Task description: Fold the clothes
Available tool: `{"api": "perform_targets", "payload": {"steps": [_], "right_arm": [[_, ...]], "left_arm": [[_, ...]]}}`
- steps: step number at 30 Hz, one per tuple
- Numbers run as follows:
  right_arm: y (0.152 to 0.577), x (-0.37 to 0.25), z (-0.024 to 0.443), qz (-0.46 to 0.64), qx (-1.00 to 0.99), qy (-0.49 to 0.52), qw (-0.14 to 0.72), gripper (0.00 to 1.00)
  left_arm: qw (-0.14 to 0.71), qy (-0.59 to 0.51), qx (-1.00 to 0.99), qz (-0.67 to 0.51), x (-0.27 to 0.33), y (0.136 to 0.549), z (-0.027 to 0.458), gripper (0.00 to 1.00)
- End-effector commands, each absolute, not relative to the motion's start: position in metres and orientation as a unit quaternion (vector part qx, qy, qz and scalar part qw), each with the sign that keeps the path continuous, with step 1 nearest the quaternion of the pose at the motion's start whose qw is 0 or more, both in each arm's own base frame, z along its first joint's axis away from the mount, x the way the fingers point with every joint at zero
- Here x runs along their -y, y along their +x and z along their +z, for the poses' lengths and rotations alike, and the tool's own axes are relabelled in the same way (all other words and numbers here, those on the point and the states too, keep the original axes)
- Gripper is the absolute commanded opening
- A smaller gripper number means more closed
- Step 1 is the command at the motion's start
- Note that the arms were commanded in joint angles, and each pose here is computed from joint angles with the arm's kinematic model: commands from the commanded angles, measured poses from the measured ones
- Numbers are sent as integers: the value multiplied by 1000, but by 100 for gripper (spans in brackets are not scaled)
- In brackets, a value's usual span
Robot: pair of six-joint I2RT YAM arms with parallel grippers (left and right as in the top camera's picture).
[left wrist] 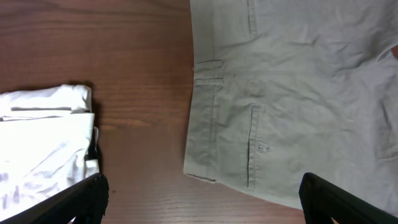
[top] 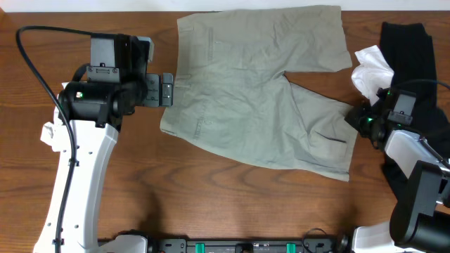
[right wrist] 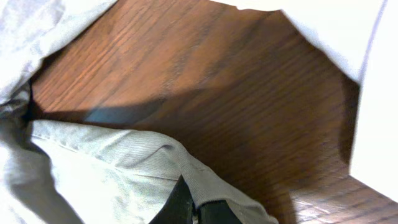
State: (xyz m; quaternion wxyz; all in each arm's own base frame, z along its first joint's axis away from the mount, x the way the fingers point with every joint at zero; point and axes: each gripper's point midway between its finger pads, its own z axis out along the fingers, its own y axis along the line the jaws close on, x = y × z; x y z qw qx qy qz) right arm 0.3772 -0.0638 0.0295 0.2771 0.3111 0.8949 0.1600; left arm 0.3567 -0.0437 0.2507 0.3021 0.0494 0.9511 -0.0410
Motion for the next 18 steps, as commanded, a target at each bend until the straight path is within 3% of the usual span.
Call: {"api": "perform_targets", "payload": {"steps": [1,3,5,8,12,18], "right_arm": [[385,80,44,148,-890,309,300,25],[388,75,51,164,-893,291,302,48],[389,76,61,164,-892,289,306,60],[390,83,89,161,-885,291,325,64],[383,83,128,159,-882,279,344,61],[349,67,147,146,-905,243,316,63]], "left_arm": [[290,60,-954,-48,47,353,244,98],[286,61,-955,-48,47,352,242,98],[283,62,-956,-47,47,351,241,98],[272,62,-959,-47,46,347,237,98],[249,61,-965,-46,46,344,225,98],[183,62,-979,-68,54,336,180,98]]}}
